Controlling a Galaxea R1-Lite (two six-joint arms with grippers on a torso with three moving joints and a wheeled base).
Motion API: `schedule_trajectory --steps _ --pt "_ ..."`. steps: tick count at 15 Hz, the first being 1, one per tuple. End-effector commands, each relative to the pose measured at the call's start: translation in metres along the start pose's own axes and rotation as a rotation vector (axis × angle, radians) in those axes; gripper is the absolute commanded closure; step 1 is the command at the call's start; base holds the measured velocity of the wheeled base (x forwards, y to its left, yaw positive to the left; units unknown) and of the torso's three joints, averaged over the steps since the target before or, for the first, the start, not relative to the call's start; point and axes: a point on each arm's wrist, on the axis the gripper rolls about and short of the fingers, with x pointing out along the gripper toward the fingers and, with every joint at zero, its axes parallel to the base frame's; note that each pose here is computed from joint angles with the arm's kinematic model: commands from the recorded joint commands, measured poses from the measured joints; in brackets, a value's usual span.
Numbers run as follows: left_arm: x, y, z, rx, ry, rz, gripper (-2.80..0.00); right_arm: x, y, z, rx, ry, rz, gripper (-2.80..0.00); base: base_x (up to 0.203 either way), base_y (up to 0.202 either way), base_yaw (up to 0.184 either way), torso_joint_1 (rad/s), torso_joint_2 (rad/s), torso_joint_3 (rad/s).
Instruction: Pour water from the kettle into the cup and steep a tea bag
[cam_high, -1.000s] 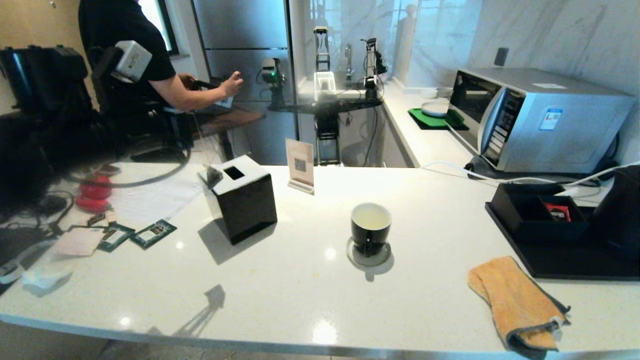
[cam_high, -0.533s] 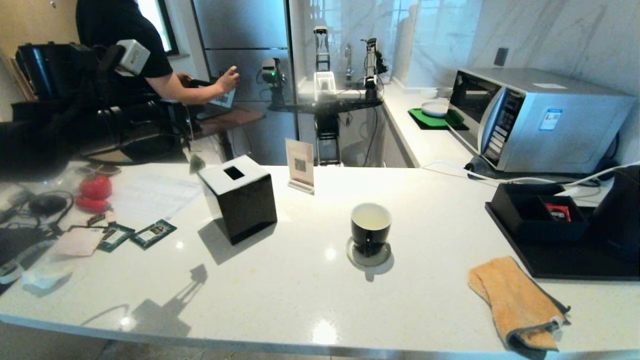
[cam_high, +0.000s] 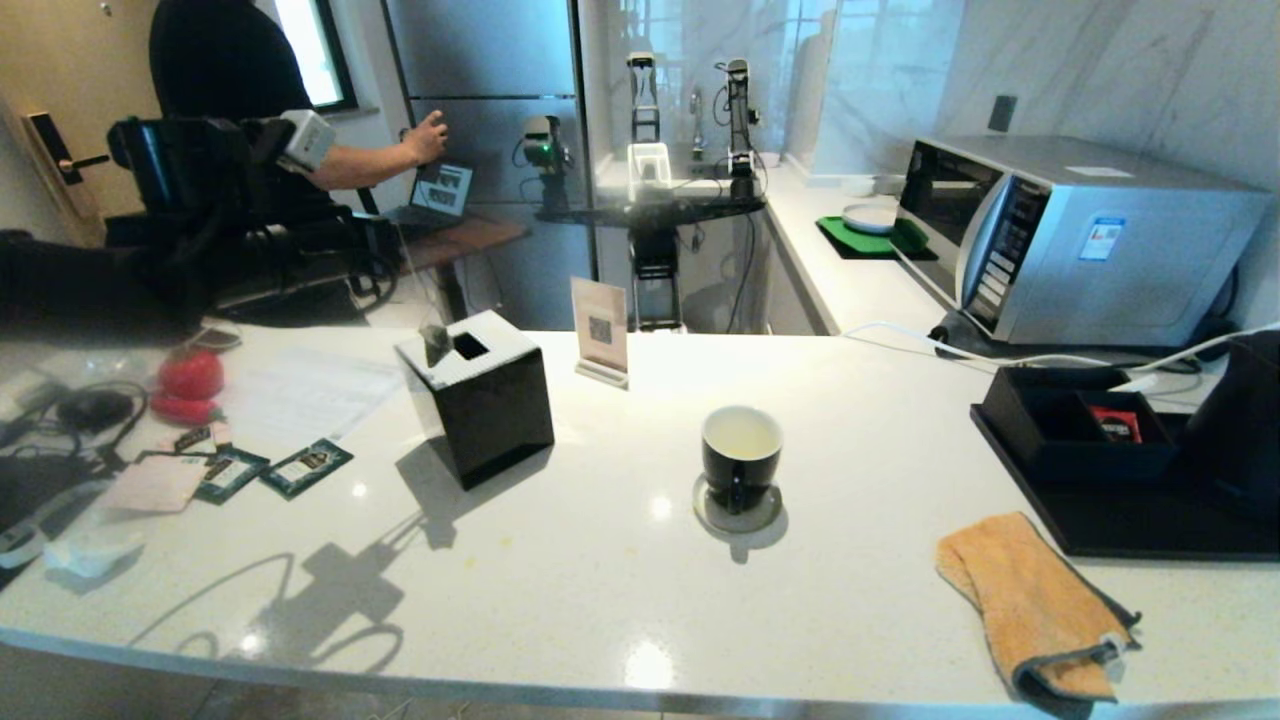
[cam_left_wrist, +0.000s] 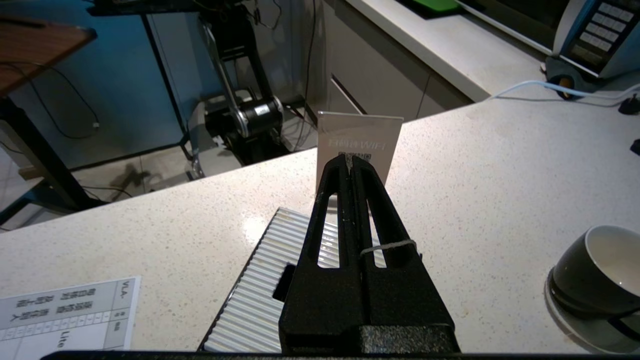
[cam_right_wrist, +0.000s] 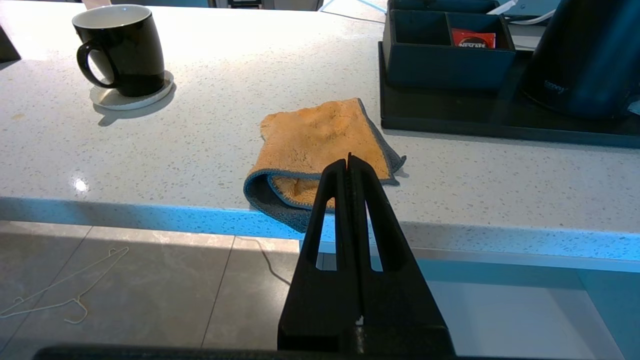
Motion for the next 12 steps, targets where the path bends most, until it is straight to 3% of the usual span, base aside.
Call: schedule_trajectory --steps 1,7,12 --pt "0.014 0.007 -0.016 -0.017 0.029 -0.009 0.0 0.0 0.0 0.0 0.0 0.0 0.001 0.0 0.0 0.0 0.0 0.0 0.0 0.0" --pt "0.033 0.011 -0.023 -0.016 0.031 -0.041 0.0 0.0 0.0 0.0 0.0 0.001 0.001 0.0 0.0 0.0 0.0 0.0 0.0 0.0" --pt "0.051 0.0 -0.025 -0.009 0.026 -0.083 0.0 0.0 0.0 0.0 0.0 0.0 0.001 0.0 0.0 0.0 0.0 0.0 0.0 0.0"
